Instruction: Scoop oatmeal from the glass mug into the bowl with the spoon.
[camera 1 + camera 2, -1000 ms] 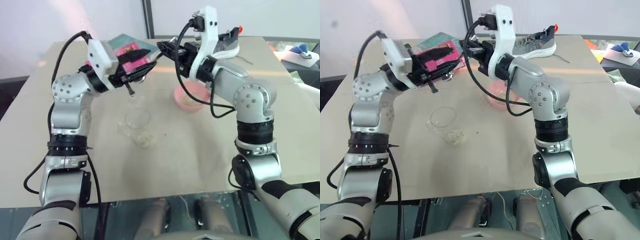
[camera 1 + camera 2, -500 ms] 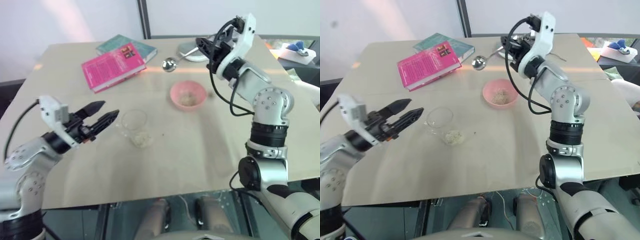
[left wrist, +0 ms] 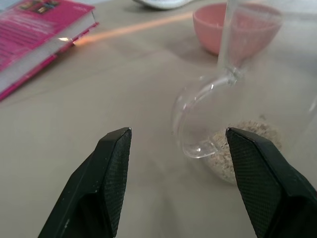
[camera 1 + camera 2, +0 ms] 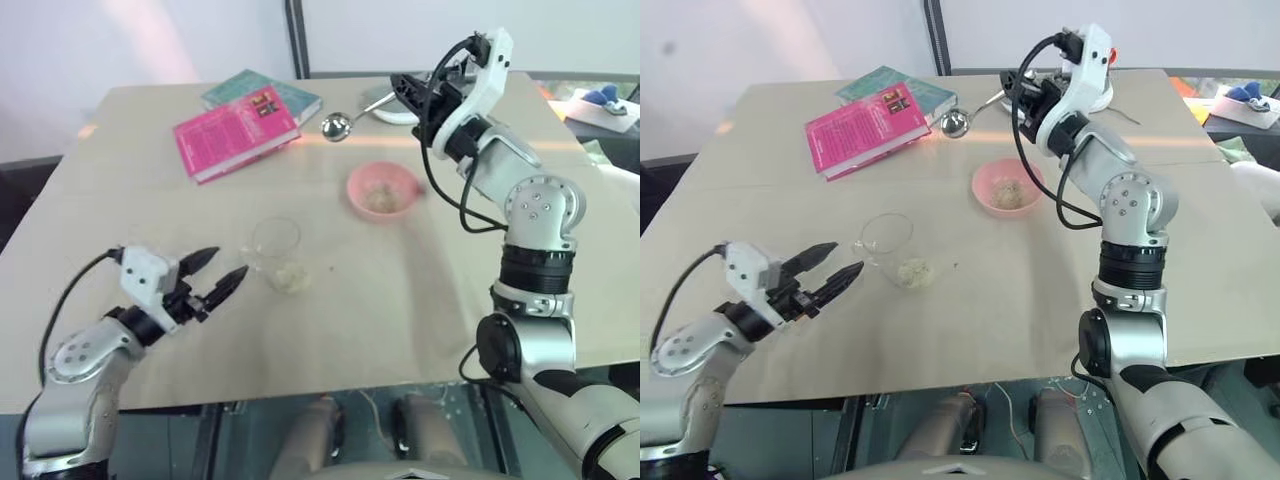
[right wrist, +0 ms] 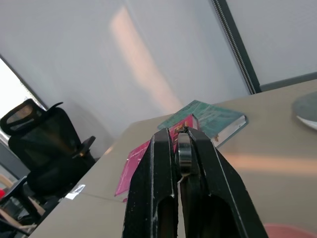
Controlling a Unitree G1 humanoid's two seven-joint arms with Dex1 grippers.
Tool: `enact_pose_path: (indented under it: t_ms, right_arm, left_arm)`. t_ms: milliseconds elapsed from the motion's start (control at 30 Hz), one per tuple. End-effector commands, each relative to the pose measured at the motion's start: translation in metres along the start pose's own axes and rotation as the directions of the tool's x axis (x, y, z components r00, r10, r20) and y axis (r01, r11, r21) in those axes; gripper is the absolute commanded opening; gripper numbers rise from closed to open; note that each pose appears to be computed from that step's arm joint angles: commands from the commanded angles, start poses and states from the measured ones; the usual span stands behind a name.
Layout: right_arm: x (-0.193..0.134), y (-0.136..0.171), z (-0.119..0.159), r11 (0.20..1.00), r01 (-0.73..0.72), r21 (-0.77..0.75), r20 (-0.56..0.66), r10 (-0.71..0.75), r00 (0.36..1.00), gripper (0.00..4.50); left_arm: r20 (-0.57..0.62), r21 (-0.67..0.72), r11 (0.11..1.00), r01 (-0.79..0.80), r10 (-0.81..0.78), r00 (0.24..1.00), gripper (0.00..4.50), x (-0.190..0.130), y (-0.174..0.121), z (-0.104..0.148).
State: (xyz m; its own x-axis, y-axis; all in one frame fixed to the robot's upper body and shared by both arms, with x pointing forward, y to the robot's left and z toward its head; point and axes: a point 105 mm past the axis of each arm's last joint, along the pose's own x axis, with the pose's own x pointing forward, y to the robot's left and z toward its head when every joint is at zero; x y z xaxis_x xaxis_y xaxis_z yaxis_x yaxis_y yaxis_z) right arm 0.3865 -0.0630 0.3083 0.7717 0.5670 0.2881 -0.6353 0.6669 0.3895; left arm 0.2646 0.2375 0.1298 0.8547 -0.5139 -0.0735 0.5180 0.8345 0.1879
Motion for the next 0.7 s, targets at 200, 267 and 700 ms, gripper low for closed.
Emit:
enact_pose_path:
  t_ms: [200, 267, 700]
  right_arm:
    - [-0.012, 0.011, 0.019, 0.998, -0.021, -0.053, 0.065, 0.024, 0.998, 0.0]
    - [-0.014, 0.009, 0.019, 0.998, -0.015, -0.056, 0.064, 0.019, 0.998, 0.0]
    - [-0.02, 0.032, 0.016, 0.98, -0.091, -0.176, 0.032, 0.098, 0.995, 0.0]
  left_arm:
    - [0.075, 0.018, 0.999, -0.032, 0.031, 0.997, 2.62, 0.026, 0.008, 0.004]
    - [0.088, 0.013, 1.0, -0.028, 0.027, 0.996, 1.83, 0.03, 0.006, 0.004]
    - [0.159, -0.033, 0.992, -0.123, 0.127, 0.979, 0.02, 0.059, 0.012, 0.024]
